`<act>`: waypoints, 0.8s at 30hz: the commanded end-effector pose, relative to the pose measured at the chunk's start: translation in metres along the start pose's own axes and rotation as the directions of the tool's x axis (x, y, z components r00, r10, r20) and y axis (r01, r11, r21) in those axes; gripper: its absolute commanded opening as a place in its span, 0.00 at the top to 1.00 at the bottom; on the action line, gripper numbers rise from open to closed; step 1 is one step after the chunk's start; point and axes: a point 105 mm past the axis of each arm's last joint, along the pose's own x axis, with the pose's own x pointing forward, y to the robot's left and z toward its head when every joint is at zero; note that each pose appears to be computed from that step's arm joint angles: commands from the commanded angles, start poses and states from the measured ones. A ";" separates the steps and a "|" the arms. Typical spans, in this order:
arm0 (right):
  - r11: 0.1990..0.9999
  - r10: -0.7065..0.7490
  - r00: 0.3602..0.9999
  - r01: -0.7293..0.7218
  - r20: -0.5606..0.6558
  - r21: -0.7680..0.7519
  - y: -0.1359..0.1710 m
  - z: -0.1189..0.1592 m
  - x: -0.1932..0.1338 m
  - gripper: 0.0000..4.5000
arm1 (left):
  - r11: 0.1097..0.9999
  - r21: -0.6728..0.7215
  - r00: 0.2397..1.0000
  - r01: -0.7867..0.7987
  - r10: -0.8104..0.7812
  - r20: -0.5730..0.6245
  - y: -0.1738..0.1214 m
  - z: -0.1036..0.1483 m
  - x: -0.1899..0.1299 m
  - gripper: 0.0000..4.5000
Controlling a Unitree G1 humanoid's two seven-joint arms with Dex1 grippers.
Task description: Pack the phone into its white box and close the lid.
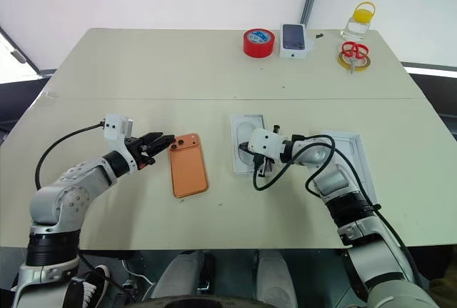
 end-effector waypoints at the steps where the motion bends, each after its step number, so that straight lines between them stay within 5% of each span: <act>1: 0.999 0.046 0.997 -0.045 -0.063 0.025 0.004 -0.015 -0.007 0.99 | 1.000 0.017 0.999 -0.011 0.010 0.041 0.000 0.011 -0.006 0.47; 12: 0.998 -0.022 0.993 0.015 -0.113 -0.063 -0.011 -0.004 -0.002 0.99 | 1.000 -0.028 0.999 0.002 -0.001 0.041 -0.004 0.008 0.000 0.47; 24: 0.947 0.071 0.952 -0.159 -0.297 -0.281 -0.013 0.000 -0.012 0.99 | 1.000 0.000 0.999 0.008 -0.008 0.036 -0.007 0.008 0.006 0.47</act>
